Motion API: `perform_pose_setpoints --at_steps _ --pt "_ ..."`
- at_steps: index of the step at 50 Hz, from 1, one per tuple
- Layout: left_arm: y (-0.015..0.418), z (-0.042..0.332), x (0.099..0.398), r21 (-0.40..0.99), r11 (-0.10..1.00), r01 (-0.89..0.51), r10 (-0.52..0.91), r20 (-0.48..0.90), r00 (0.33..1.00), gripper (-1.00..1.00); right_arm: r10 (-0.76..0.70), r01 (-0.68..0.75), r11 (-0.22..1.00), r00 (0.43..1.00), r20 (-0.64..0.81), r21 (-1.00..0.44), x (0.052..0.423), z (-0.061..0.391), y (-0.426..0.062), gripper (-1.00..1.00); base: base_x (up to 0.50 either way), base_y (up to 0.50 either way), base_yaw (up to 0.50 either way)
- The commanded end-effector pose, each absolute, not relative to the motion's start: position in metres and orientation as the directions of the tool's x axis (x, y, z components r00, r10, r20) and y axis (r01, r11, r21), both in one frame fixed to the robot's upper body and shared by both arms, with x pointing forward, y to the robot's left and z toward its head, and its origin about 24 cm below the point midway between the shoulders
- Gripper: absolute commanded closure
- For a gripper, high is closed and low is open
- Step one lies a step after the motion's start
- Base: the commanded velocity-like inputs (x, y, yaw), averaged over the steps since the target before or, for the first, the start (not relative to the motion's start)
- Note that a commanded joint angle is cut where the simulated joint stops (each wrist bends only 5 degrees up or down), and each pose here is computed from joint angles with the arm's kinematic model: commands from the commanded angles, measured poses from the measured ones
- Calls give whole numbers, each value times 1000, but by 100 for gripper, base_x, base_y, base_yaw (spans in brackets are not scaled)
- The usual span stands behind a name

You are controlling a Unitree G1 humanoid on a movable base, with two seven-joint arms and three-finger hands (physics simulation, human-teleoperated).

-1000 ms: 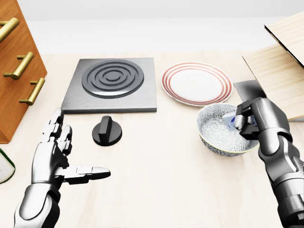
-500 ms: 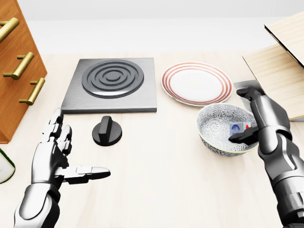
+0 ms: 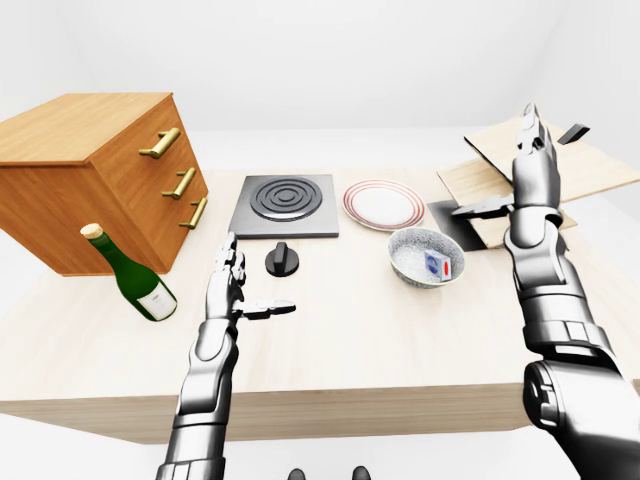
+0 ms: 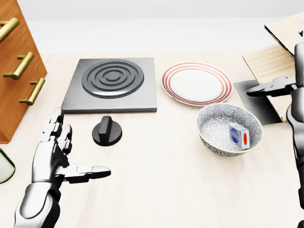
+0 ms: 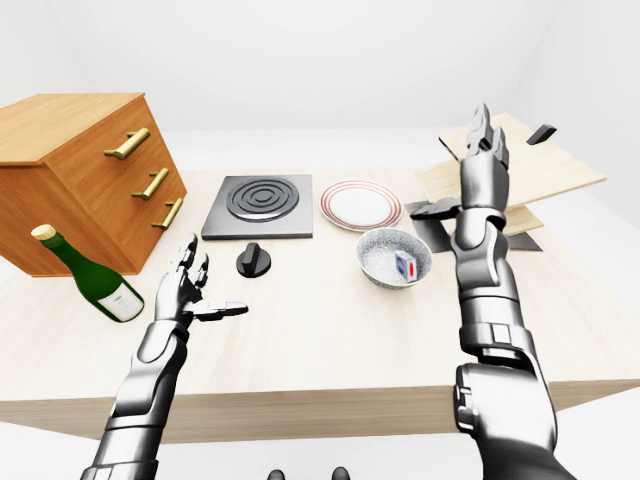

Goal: Pick up the cream cheese and put it in the bowl.

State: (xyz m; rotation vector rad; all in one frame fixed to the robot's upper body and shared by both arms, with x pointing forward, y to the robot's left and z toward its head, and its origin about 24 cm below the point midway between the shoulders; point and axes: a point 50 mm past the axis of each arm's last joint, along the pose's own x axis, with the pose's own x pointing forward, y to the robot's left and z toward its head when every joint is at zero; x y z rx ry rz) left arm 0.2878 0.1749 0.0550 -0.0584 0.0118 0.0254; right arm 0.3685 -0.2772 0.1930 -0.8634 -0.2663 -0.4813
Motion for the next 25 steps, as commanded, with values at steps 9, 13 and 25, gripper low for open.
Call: perform_pose_setpoints --at_steps 9,13,25 --pt "170 54 290 -49 999 -18 17 -11 1000 -100 -226 529 659 817 530 -535 327 224 -255 -100 0 0 0" --pt "168 56 292 -48 999 -17 16 -7 1000 -100 -193 465 711 851 489 -528 321 202 -241 -100 0 0 0" --pt "165 68 287 -54 999 -8 10 37 999 -100 -149 367 791 891 428 -490 302 150 -212 -100 0 0 0"
